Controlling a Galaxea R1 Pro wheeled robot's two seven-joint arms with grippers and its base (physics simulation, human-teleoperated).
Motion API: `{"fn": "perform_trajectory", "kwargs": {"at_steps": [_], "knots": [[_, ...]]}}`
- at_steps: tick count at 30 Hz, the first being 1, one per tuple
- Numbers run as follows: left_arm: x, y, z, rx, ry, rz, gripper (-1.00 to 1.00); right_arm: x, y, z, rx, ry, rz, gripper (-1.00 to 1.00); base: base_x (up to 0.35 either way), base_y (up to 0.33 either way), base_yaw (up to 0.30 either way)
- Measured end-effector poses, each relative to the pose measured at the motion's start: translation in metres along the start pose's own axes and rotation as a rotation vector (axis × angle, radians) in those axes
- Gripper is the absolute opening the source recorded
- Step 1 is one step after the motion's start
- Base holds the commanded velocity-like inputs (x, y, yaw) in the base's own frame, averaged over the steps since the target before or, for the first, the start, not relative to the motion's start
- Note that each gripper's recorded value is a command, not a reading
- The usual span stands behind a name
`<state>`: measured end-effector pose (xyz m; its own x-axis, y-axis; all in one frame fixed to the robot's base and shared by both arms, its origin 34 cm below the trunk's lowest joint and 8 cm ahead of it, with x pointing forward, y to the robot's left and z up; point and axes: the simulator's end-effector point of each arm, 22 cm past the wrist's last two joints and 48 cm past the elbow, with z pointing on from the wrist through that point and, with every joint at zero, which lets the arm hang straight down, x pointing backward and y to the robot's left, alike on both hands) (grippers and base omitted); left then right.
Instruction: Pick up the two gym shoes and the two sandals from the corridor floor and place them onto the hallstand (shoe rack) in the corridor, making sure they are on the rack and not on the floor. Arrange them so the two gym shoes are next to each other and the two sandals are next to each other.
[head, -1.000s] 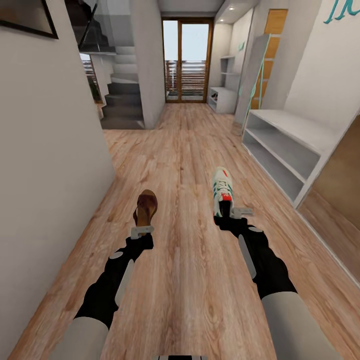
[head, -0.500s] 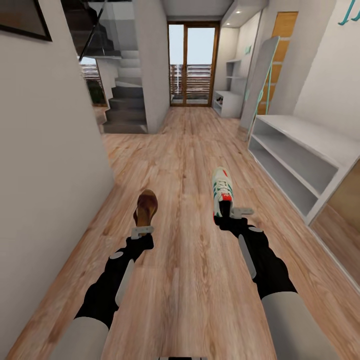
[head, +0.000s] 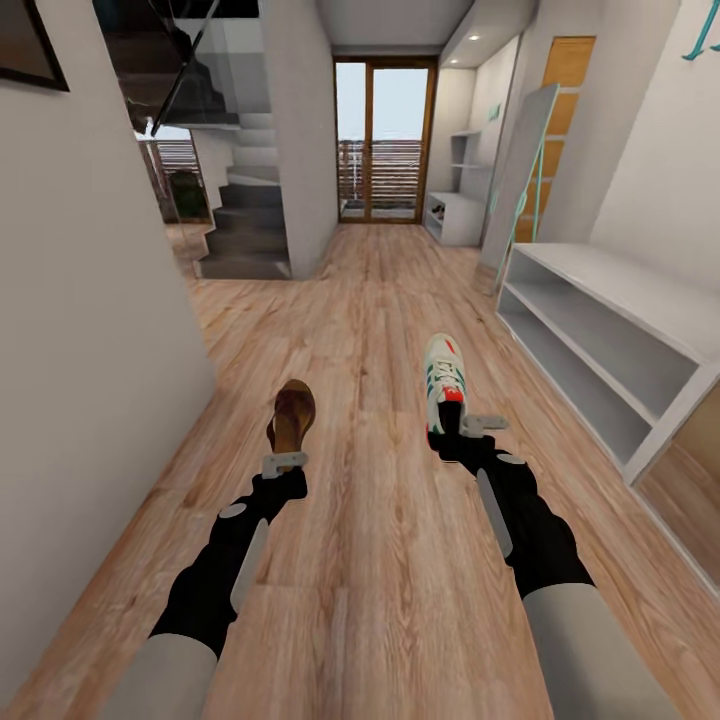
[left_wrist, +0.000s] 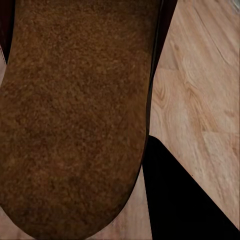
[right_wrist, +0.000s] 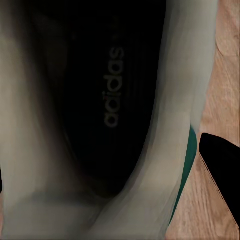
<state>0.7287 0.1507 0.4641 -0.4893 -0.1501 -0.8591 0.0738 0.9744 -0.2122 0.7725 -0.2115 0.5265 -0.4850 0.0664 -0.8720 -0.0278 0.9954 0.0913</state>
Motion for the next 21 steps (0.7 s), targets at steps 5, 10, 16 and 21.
{"fn": "perform_trajectory", "kwargs": {"at_steps": [5,10,16,21], "knots": [[-0.0021,-0.0004,-0.001,0.0,-0.003,0.0,-1.0,-0.0025,0.0003,-0.0013,0.0,-0.004,-0.002,-1.0,0.348,-0.028,0.0],[-0.0019,-0.0002,-0.001,0.0,-0.003,0.0,-1.0,-0.0028,0.0003,-0.0013,0.0,-0.005,-0.001,-1.0,0.347,-0.002,0.0],[-0.0016,-0.0002,-0.0009,0.0,-0.002,0.0,-1.0,-0.0026,0.0003,-0.0014,0.0,-0.004,-0.001,-1.0,0.348,0.0,0.0],[-0.0016,-0.0002,-0.0009,0.0,-0.002,0.0,-1.0,-0.0027,0.0001,-0.0014,0.0,-0.004,-0.001,-1.0,0.347,0.0,0.0]]}}
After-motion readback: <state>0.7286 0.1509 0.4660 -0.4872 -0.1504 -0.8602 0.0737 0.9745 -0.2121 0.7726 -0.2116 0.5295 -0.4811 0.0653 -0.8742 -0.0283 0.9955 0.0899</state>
